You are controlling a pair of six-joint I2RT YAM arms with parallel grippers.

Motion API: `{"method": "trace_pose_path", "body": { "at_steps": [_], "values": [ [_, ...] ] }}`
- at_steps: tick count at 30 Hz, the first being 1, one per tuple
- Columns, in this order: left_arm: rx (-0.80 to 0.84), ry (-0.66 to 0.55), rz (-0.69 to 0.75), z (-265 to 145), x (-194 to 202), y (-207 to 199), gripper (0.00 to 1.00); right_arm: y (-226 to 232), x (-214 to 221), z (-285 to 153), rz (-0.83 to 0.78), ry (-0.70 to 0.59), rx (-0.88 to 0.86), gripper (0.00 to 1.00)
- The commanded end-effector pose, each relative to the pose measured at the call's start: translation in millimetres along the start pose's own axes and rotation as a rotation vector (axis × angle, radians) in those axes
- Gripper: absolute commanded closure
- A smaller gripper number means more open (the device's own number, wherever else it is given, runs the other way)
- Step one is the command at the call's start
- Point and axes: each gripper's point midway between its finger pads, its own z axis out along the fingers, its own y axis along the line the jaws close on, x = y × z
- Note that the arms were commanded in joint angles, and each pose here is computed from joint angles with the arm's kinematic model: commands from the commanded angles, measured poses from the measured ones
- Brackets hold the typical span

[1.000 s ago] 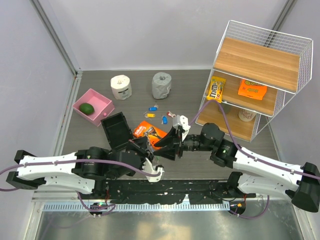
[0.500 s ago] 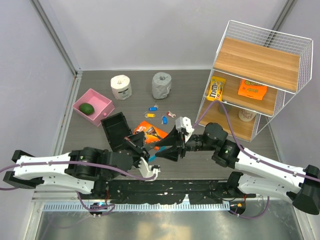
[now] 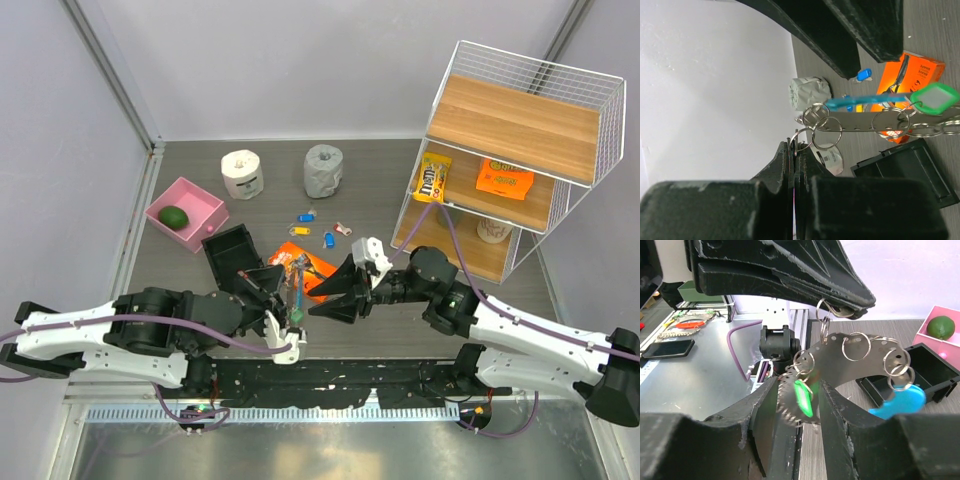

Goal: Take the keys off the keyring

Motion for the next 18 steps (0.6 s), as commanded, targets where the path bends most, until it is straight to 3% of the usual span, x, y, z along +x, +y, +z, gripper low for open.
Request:
{"method": "trace_pose_path", "body": {
  "at_steps": [1,18],
  "values": [
    [-0.019,-0.042,-0.053,-7,-6,10,1.00,11,-42,0,-0.112,-0.106,-0.031,0.57],
    [0.001,-0.044,-0.044,-2,-12,8,1.00,-5,-52,17,-0.210,-0.105,0.010,0.58]
  ]
}}
